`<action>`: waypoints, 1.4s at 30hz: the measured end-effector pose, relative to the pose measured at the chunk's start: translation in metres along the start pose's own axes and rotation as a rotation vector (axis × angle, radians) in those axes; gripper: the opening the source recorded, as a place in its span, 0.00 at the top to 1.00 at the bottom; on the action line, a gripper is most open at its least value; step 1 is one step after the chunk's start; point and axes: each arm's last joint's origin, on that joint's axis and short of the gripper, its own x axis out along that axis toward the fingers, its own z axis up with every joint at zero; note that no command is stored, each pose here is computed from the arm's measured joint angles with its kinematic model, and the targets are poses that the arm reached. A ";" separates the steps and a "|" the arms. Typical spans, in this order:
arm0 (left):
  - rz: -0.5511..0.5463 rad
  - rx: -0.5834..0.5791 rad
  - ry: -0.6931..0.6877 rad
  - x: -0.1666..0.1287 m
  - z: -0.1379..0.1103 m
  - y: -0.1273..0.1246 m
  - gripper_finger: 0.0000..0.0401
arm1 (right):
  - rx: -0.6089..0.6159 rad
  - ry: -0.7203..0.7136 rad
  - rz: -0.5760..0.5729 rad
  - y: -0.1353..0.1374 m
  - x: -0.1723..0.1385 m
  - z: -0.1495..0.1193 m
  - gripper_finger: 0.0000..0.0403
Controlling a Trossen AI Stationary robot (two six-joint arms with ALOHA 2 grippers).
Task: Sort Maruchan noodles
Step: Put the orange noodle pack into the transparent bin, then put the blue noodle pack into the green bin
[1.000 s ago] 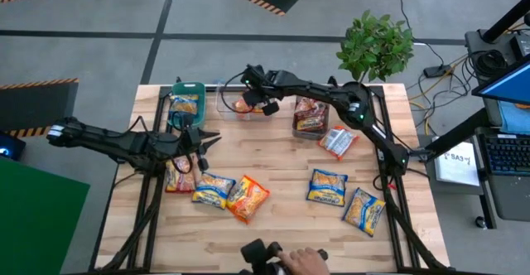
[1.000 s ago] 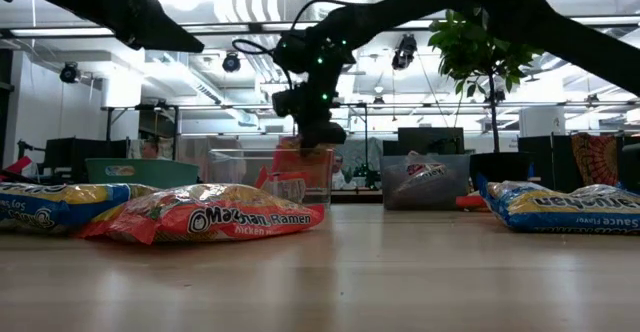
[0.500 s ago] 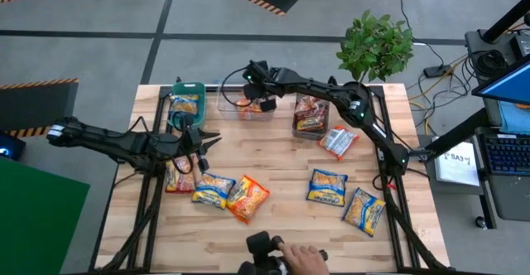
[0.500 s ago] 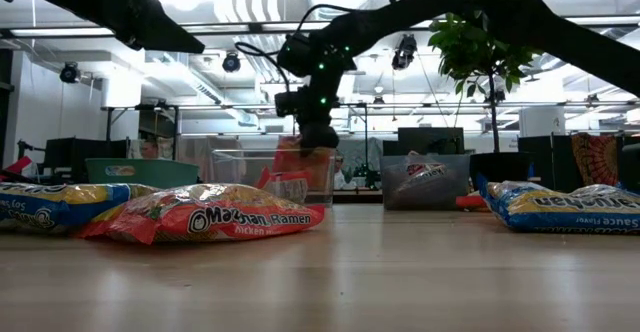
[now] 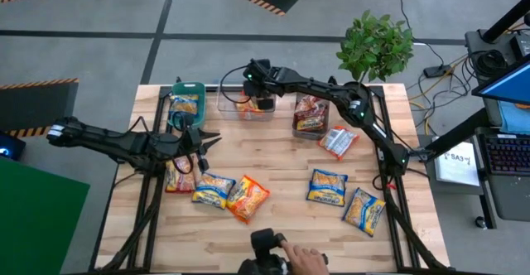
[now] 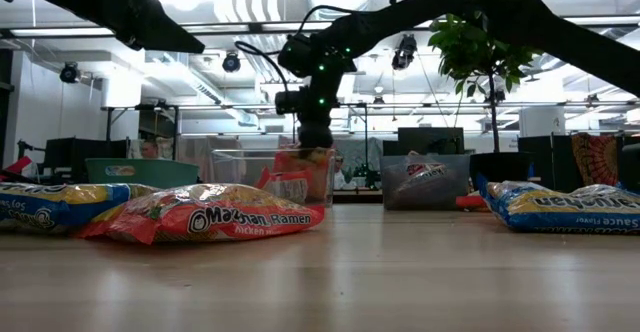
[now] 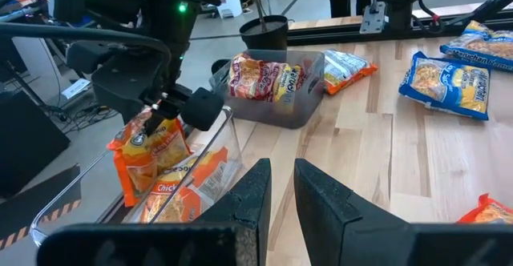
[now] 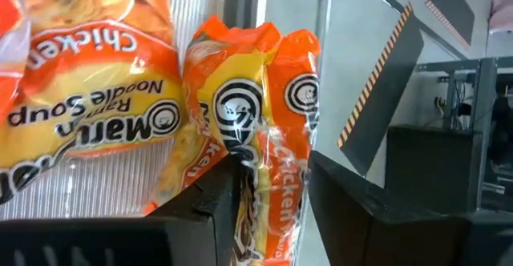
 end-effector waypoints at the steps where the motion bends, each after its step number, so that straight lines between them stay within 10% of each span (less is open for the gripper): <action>1: 0.000 0.000 0.000 0.000 0.000 0.000 0.90 | 0.010 -0.002 -0.003 0.000 0.000 0.000 0.67; 42: -0.001 0.001 0.001 0.000 0.000 0.000 0.90 | 0.282 -0.019 -0.121 -0.015 -0.024 0.009 0.64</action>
